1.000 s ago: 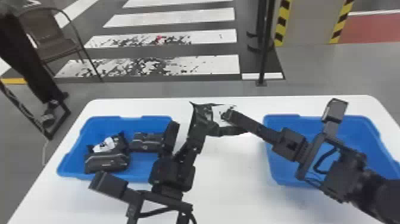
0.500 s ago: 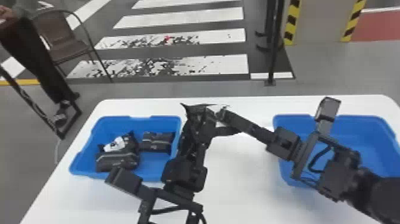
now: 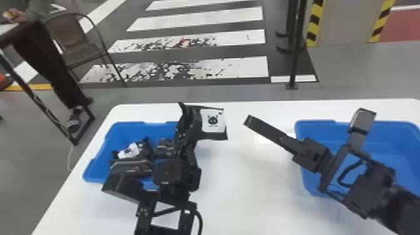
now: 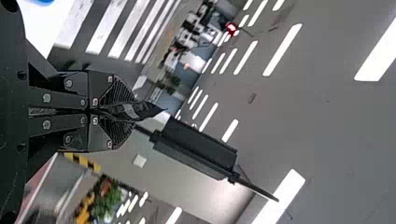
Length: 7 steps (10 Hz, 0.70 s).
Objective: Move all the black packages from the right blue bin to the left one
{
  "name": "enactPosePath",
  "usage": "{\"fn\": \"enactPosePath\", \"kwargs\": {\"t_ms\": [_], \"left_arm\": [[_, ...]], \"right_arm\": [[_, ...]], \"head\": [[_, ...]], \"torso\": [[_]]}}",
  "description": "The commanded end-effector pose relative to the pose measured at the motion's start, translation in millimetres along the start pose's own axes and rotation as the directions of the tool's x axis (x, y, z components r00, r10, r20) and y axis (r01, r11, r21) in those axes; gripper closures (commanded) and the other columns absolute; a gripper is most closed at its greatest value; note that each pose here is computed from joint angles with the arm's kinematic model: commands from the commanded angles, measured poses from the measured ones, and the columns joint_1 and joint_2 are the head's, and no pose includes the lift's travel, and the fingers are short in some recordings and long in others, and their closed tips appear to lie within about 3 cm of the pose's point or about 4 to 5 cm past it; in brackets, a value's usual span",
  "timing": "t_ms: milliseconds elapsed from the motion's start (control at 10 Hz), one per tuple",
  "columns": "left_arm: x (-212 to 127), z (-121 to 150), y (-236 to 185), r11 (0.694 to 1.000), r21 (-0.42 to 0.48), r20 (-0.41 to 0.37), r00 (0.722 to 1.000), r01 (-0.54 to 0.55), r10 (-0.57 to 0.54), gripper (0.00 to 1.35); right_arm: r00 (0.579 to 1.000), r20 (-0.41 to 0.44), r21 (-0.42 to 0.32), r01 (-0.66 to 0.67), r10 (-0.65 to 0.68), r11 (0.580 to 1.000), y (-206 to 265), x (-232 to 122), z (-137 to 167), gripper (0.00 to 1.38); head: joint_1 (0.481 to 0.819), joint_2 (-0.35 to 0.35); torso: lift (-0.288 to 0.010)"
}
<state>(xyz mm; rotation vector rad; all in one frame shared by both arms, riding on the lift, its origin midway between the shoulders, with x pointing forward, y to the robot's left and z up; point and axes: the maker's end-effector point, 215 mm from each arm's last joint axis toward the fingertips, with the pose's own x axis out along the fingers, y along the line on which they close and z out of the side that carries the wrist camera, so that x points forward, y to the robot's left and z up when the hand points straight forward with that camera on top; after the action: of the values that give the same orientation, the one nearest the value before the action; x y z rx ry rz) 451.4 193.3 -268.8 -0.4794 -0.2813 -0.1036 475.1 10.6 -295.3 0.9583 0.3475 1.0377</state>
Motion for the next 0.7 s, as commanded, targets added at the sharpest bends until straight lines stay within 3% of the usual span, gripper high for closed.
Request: {"fn": "enactPosePath", "kwargs": {"t_ms": [0,100,200,300,400,500,600], "left_arm": [[11.7,3.3,64.8,0.957,0.279,0.029,0.997,-0.081,0.076,1.21],[18.6,2.1,113.0,0.861,0.494,0.029,0.991,-0.126,0.128,1.21],[22.8,-4.3,151.5,0.769,0.623,0.011,0.985,-0.143,0.174,1.21],[17.0,-12.4,174.3,0.766,0.616,-0.009,0.97,-0.185,0.241,1.06],[6.4,-5.1,168.4,0.817,0.535,0.029,0.971,-0.215,0.237,0.42],[2.4,7.1,146.3,0.866,0.446,0.093,0.974,-0.224,0.204,0.0],[2.8,7.4,118.1,0.908,0.37,0.107,0.98,-0.194,0.166,0.04]], "right_arm": [[0.998,0.034,-0.041,0.049,-0.048,0.998,-17.0,-13.7,13.4,0.11],[0.996,0.041,-0.07,0.084,-0.081,0.994,-27.7,-22.7,19.0,0.13],[0.995,0.037,-0.093,0.098,-0.095,0.991,-30.7,-25.1,20.4,0.13],[0.993,0.029,-0.14,0.115,-0.112,0.983,-31.2,-28.3,22.1,0.13],[0.988,0.029,-0.223,0.154,-0.152,0.962,-34.7,-38.4,29.2,0.12],[0.98,0.046,-0.287,0.2,-0.195,0.937,-39.1,-55.2,39.5,0.1],[0.971,0.088,-0.302,0.24,-0.224,0.923,-45.7,-73.0,46.7,0.07]], "head": [[0.695,0.229],[0.695,0.255],[0.695,0.279],[0.695,0.307],[0.695,0.327],[0.695,0.33],[0.695,0.319]], "torso": [[-0.154],[-0.154],[-0.154],[-0.154],[-0.154],[-0.154],[-0.154]]}}
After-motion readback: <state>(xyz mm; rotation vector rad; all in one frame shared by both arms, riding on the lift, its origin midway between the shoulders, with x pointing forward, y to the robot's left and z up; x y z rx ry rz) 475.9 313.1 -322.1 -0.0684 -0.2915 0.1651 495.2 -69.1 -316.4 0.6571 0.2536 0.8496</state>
